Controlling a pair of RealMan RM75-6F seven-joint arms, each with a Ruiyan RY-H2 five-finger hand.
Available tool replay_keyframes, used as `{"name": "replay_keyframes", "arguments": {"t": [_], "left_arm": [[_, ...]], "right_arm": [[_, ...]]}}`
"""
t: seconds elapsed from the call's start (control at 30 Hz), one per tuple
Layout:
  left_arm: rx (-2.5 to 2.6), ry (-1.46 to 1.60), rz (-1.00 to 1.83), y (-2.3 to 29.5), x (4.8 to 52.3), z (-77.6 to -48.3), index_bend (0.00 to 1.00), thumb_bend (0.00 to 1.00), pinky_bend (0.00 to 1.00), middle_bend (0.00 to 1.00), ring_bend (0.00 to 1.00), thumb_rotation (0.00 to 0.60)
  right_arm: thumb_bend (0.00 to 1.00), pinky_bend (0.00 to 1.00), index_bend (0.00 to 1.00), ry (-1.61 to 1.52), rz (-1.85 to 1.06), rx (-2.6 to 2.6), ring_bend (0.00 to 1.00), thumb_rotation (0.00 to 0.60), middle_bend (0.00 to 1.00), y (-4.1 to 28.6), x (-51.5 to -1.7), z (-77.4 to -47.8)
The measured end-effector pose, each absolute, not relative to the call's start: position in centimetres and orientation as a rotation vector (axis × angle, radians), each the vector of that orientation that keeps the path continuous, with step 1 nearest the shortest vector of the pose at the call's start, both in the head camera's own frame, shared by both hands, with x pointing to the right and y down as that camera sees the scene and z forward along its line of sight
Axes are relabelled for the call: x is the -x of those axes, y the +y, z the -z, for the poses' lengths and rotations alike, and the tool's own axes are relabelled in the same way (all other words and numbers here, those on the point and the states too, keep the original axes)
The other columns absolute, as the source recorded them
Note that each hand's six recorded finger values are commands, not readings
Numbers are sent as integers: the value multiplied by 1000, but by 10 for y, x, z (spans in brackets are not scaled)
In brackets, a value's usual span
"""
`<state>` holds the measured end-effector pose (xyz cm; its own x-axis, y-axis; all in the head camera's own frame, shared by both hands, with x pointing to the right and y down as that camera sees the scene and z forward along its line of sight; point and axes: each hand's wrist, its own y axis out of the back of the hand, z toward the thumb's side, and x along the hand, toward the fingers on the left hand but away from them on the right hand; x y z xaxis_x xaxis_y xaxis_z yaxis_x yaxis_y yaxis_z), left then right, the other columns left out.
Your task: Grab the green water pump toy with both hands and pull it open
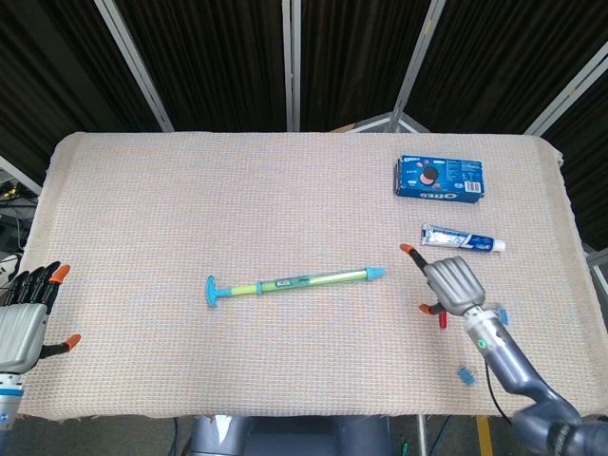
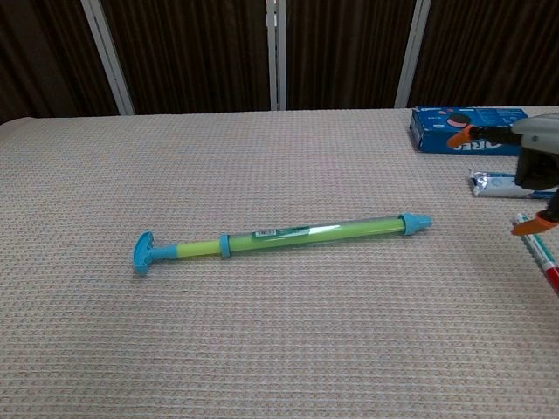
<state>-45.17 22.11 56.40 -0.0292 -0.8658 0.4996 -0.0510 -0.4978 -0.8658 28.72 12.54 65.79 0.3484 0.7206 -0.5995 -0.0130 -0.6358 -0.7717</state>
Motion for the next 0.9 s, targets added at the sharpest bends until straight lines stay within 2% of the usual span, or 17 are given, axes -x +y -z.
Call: {"name": "replay_keyframes", "arguments": {"t": [0.2, 0.43, 0.9], "left_arm": [[1587, 975, 1623, 219, 455, -569, 0, 0, 0, 0, 0, 600], [1585, 969, 1631, 219, 455, -571, 0, 0, 0, 0, 0, 600], [1597, 967, 1625, 219, 453, -571, 0, 0, 0, 0, 0, 600]], "right_arm": [[0, 1000, 204, -599, -1291, 2010, 1000, 600, 1000, 109, -237, -692], [28, 1000, 331, -582, -1244, 2043, 1000, 600, 1000, 110, -208, -705], [104, 1000, 375, -539, -1231, 1951, 1000, 600, 1000, 114, -171, -738]]}}
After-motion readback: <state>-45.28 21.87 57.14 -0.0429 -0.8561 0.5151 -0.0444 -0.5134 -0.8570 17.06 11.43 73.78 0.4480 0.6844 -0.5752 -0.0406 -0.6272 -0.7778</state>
